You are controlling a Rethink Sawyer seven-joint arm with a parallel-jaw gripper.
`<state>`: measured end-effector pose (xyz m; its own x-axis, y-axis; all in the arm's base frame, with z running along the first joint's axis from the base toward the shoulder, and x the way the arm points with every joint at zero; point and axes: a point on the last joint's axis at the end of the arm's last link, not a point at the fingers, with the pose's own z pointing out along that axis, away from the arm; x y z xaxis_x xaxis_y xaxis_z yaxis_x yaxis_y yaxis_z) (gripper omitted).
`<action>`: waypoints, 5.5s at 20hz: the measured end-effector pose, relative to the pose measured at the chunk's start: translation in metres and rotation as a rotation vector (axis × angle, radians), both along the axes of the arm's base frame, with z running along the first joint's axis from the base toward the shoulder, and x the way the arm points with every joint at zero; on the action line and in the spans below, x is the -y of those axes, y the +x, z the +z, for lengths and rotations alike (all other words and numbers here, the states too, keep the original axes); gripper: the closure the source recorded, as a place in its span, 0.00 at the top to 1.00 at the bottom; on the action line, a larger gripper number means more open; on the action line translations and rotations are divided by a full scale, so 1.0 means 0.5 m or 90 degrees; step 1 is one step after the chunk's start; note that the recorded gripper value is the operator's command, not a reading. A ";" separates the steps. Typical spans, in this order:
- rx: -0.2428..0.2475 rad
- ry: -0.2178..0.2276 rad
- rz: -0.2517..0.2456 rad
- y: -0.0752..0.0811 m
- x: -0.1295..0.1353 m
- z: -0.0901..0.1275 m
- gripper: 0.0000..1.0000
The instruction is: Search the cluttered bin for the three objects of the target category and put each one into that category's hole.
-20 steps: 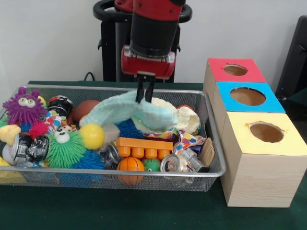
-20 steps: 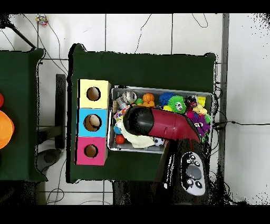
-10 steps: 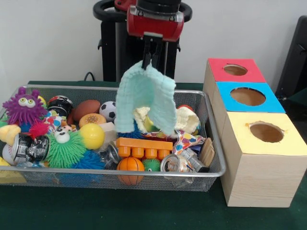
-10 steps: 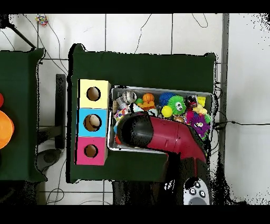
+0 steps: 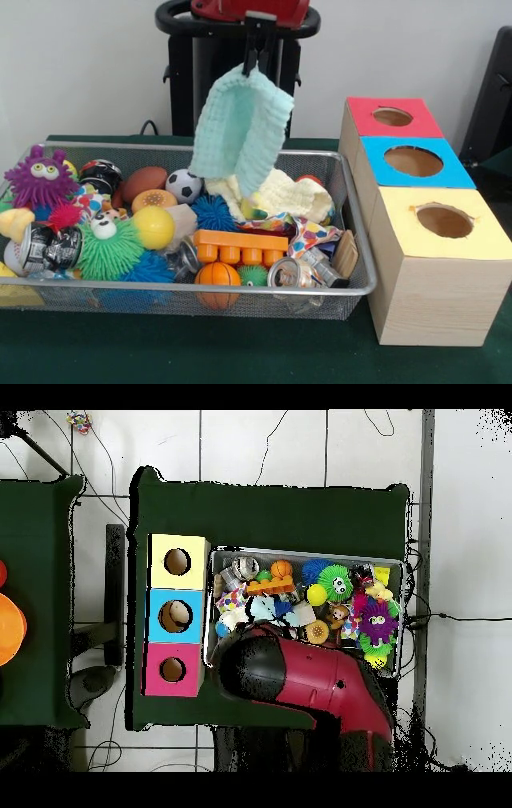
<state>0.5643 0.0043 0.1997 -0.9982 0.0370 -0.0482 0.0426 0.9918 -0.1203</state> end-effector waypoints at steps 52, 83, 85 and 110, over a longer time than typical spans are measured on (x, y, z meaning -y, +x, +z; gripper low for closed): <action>-0.045 0.010 0.027 0.064 -0.107 0.032 0.00; -0.051 -0.015 0.074 0.087 -0.178 0.027 0.00; -0.051 -0.016 0.075 0.086 -0.180 0.027 0.00; -0.048 -0.057 0.103 0.094 -0.323 -0.021 0.00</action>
